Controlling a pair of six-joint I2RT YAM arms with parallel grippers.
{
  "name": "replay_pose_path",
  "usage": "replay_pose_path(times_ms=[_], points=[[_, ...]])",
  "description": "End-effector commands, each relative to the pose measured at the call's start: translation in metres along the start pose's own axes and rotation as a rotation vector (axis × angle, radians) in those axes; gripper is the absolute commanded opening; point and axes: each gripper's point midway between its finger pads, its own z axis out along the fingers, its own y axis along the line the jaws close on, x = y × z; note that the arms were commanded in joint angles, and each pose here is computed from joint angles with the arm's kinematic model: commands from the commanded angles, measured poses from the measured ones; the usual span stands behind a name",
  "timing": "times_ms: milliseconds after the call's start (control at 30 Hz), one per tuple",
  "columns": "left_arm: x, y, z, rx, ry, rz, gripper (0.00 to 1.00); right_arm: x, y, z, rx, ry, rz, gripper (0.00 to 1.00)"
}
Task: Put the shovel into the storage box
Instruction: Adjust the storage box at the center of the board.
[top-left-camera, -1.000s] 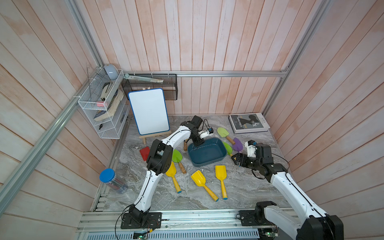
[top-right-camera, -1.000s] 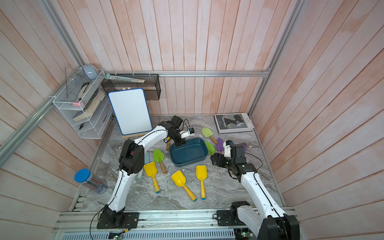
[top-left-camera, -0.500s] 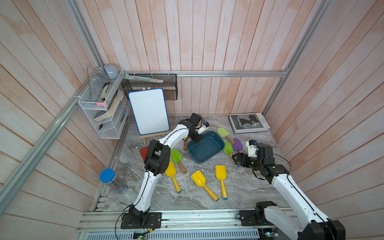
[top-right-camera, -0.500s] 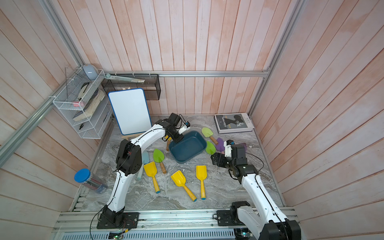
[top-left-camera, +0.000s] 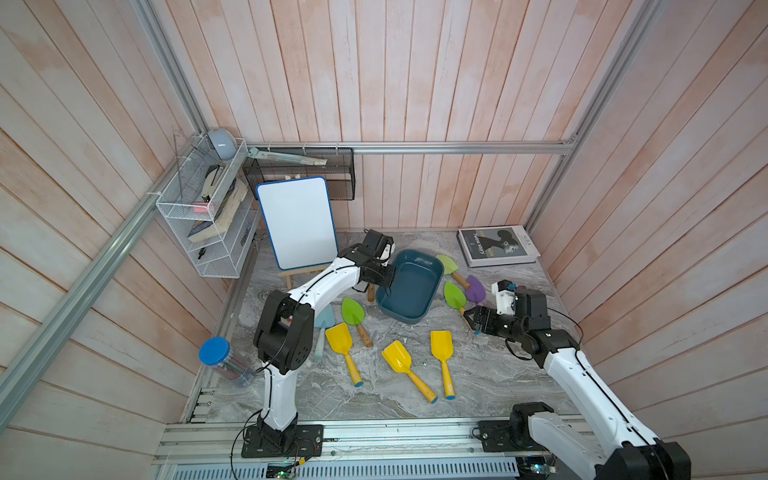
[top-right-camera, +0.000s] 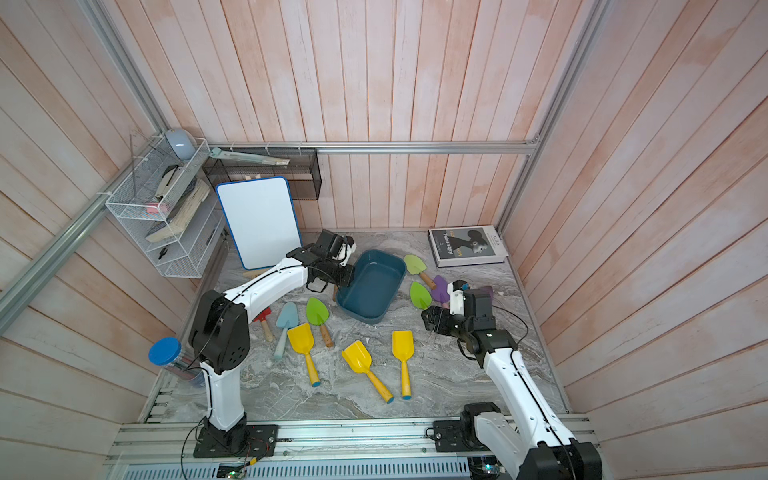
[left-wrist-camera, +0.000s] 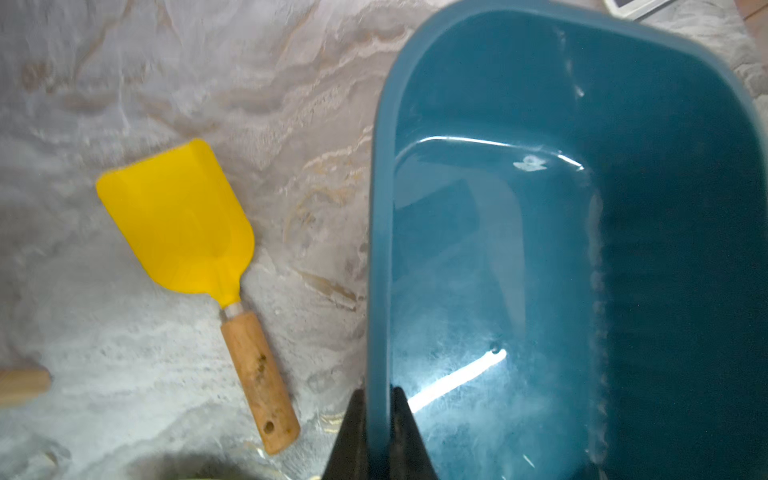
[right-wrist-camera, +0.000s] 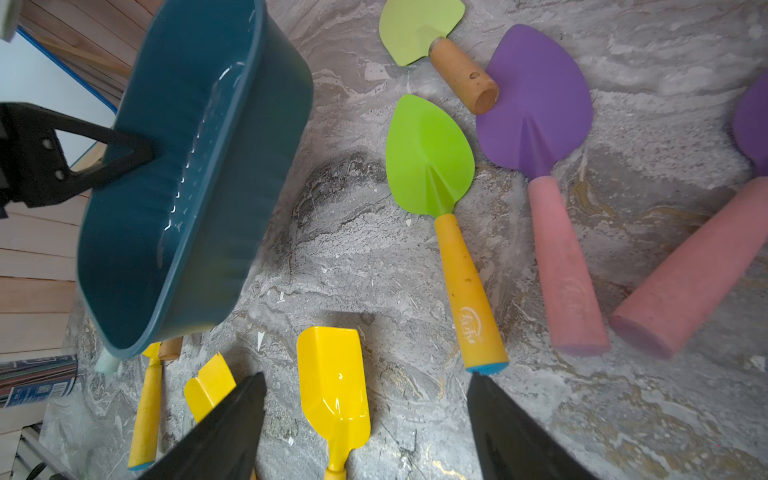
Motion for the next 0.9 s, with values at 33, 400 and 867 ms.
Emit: replay_pose_path(times_ms=[33, 400, 867], points=[[-0.009, -0.013, -0.01, 0.075, -0.112, -0.255, 0.0, 0.005, 0.002, -0.001, -0.022, 0.029, -0.005, 0.83], [-0.008, -0.004, -0.014, -0.025, -0.271, -0.333, 0.0, 0.007, 0.002, 0.002, -0.035, 0.033, 0.003, 0.82], [0.023, 0.023, 0.022, -0.17, -0.21, -0.314, 0.0, 0.012, 0.002, 0.013, -0.067, 0.039, 0.041, 0.82]])
